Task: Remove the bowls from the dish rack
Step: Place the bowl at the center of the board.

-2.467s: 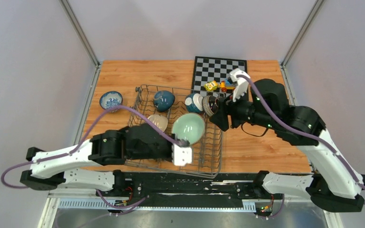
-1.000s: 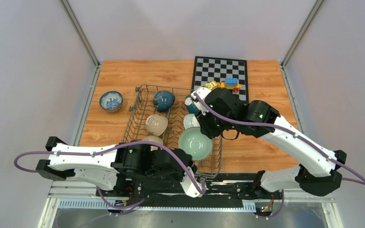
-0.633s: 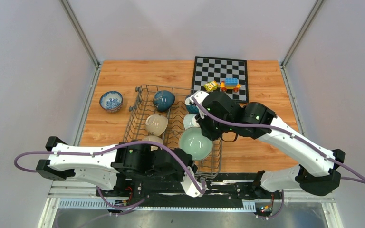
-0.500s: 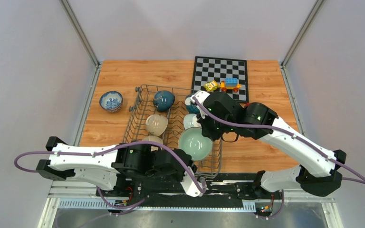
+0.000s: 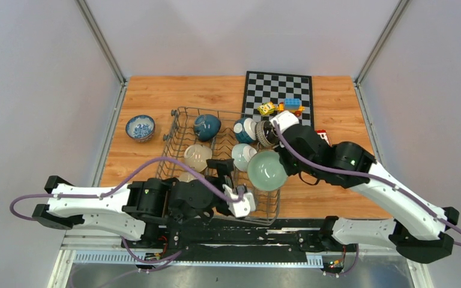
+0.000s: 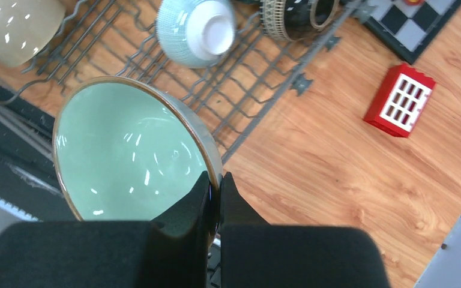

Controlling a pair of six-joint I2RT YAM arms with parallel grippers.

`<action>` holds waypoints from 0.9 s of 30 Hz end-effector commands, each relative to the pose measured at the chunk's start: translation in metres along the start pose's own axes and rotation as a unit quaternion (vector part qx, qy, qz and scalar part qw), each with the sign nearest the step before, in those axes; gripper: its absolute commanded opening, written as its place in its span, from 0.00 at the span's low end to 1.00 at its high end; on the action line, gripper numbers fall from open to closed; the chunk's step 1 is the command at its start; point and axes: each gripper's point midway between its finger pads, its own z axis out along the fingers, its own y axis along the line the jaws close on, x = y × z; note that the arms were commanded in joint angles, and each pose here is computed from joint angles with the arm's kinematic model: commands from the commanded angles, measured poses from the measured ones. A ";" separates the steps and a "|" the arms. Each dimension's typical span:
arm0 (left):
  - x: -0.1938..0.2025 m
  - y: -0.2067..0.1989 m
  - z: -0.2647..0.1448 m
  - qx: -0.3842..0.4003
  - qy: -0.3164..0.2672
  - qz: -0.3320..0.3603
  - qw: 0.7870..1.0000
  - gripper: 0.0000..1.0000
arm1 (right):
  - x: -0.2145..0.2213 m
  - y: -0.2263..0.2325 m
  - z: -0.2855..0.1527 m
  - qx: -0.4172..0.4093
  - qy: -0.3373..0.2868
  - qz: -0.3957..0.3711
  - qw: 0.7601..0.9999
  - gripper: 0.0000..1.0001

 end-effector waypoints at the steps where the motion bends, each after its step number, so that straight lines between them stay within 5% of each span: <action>1: 0.003 0.045 -0.005 -0.127 0.016 -0.250 0.960 1.00 | -0.009 -0.033 -0.009 0.070 -0.062 0.074 0.993 0.00; 4: -0.003 0.046 0.008 -0.099 -0.004 -0.409 0.907 1.00 | -0.006 -0.044 -0.010 0.093 -0.075 0.105 0.987 0.00; 10: 0.019 0.043 0.050 -0.114 0.021 -0.687 0.718 0.93 | -0.002 -0.049 -0.004 0.114 -0.078 0.150 0.979 0.00; 12: 0.027 0.033 0.061 -0.116 0.050 -0.721 0.682 0.86 | -0.003 -0.047 -0.002 0.113 -0.079 0.164 0.977 0.00; 18: 0.034 0.031 0.074 -0.141 0.061 -0.743 0.652 0.75 | -0.001 -0.040 0.003 0.103 -0.074 0.195 0.973 0.00; 27: 0.046 0.033 0.087 -0.175 0.093 -0.712 0.674 0.50 | 0.003 -0.030 0.009 0.084 -0.062 0.215 0.971 0.00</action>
